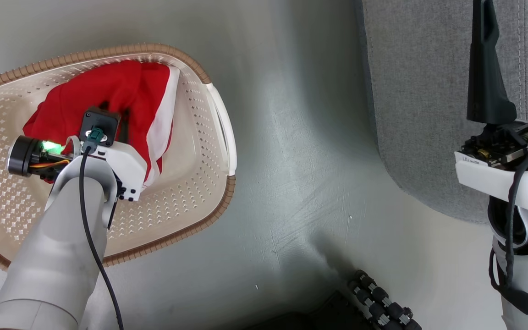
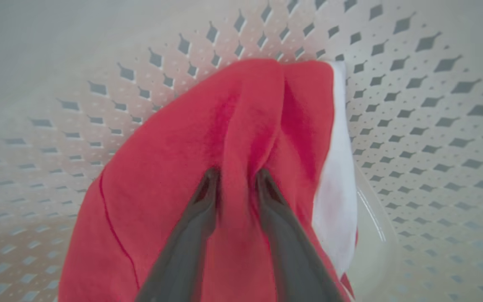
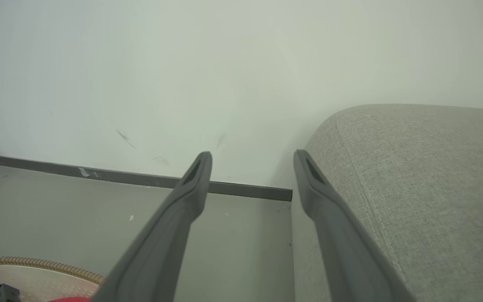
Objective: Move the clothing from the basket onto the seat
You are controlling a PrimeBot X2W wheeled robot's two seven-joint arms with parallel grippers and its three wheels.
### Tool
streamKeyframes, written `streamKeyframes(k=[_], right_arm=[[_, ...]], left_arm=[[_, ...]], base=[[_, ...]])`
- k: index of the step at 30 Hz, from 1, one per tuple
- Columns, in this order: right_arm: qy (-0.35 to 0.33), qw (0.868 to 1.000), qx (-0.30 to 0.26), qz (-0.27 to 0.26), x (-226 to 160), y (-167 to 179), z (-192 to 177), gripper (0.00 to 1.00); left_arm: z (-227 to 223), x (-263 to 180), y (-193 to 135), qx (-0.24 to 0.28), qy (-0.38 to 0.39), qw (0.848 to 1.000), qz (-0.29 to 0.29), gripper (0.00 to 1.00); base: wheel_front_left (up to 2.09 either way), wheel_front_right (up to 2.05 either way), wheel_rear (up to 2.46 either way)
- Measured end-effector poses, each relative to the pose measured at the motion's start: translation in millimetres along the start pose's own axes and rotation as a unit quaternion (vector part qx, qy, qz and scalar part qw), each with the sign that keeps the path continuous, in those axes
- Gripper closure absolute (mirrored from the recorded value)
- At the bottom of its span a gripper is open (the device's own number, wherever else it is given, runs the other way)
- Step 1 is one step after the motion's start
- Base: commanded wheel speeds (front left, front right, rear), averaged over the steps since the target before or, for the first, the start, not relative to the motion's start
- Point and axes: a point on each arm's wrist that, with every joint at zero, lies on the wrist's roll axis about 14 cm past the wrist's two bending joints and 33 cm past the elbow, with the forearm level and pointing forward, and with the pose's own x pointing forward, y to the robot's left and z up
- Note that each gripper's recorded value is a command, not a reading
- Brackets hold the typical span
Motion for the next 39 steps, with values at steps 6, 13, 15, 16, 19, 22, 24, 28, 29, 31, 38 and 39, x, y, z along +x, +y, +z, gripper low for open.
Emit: streamKeyframes(k=[6, 13, 15, 16, 19, 22, 24, 28, 29, 31, 38, 39], right_arm=[[0.001, 1.000, -0.003, -0.004, 0, -3, -1, 0.00], [0.001, 1.000, -0.007, -0.015, 0, -11, -2, 0.00], [-0.004, 1.000, -0.008, -0.017, 4, -12, 1, 0.00], [-0.008, 1.000, -0.007, -0.017, 5, -12, 2, 0.00], [-0.014, 1.000, -0.003, -0.015, 9, -10, 5, 0.00], [-0.014, 1.000, 0.001, -0.013, 10, -8, 4, 0.00], [-0.014, 1.000, 0.003, -0.013, 10, -8, 4, 0.00], [-0.016, 1.000, 0.010, -0.011, 11, -5, 5, 0.00], [-0.016, 1.000, 0.011, -0.010, 11, -4, 5, 0.00], [-0.018, 1.000, 0.014, -0.009, 12, -3, 7, 0.00], [-0.026, 0.999, 0.026, -0.004, 14, 3, 15, 0.00], [-0.026, 0.999, 0.029, -0.002, 14, 5, 15, 0.00]], left_arm=[[4, 2, -1, 0.000, -0.007, 1.000, -0.001, 1.00], [11, 0, -4, -0.004, -0.021, 1.000, -0.002, 1.00], [12, -2, -2, -0.003, -0.022, 1.000, 0.000, 1.00], [12, -2, -1, -0.002, -0.022, 1.000, 0.000, 1.00], [16, -4, 1, 0.001, -0.028, 1.000, 0.003, 1.00], [24, -7, 3, 0.002, -0.039, 0.999, 0.003, 1.00], [27, -8, 4, 0.002, -0.042, 0.999, 0.004, 1.00], [39, -13, 8, 0.004, -0.058, 0.998, 0.006, 1.00], [41, -15, 8, 0.004, -0.061, 0.998, 0.005, 1.00], [48, -19, 7, 0.005, -0.073, 0.997, 0.003, 1.00], [80, -39, 9, 0.003, -0.128, 0.992, 0.008, 1.00], [82, -43, 9, 0.001, -0.133, 0.991, 0.010, 1.00]], base=[[0.00, 0.00, 0.00], [0.00, 0.00, 0.00], [0.00, 0.00, 0.00], [0.00, 0.00, 0.00], [0.00, 0.00, 0.00], [0.00, 0.00, 0.00], [0.00, 0.00, 0.00], [0.00, 0.00, 0.00], [0.00, 0.00, 0.00], [0.00, 0.00, 0.00], [0.00, 0.00, 0.00], [0.00, 0.00, 0.00]])
